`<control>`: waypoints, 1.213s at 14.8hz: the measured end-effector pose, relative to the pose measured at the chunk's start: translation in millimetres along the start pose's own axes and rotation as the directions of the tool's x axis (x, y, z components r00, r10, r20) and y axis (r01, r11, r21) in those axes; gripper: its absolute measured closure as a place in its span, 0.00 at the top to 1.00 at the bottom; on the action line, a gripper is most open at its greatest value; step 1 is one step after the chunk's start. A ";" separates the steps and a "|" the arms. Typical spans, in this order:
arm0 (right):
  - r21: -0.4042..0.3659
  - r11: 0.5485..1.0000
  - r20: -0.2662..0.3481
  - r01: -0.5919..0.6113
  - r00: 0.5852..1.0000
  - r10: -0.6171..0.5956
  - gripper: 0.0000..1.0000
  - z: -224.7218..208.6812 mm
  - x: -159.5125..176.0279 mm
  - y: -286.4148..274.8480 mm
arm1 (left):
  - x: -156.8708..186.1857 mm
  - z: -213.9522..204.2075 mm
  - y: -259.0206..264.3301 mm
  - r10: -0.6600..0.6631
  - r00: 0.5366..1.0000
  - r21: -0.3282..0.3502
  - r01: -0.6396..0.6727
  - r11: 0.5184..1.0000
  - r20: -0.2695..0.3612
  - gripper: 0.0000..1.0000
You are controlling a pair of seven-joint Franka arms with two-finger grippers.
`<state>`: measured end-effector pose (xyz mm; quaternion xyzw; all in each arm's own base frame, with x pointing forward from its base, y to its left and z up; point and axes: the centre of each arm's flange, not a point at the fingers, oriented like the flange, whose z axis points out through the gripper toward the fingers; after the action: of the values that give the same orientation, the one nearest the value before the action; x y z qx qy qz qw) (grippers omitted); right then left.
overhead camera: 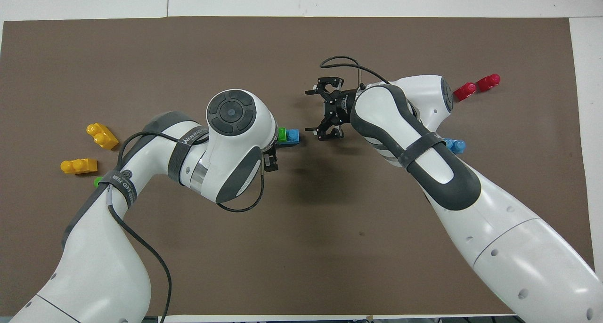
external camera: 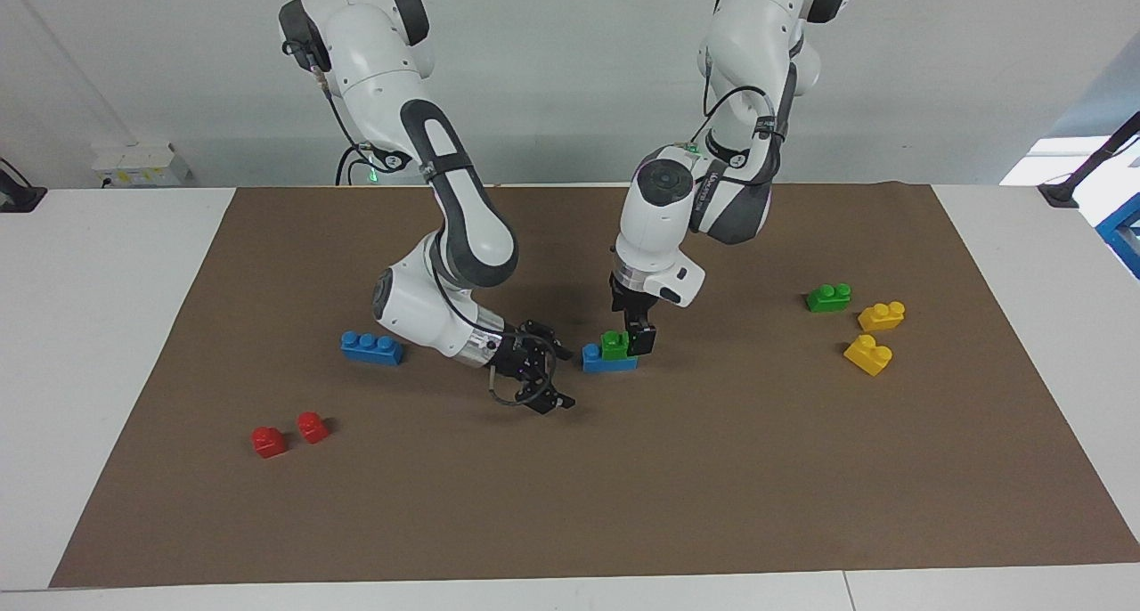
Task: Remove green block with left arm and hold with right
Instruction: 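Close the left gripper on green while the right gripper closes on blue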
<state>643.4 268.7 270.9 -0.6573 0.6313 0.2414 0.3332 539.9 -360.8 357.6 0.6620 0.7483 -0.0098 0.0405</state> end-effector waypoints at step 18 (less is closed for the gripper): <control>-0.047 0.999 -0.007 0.000 1.000 0.000 1.00 39.2 -5.4 22.7 | 4.4 13.5 -0.5 0.012 0.999 0.004 -0.012 1.000 -0.048 1.00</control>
<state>624.5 301.8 245.9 -0.6656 0.6267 0.2540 0.3157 539.5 -357.4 343.8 0.6665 0.7452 0.0050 0.0214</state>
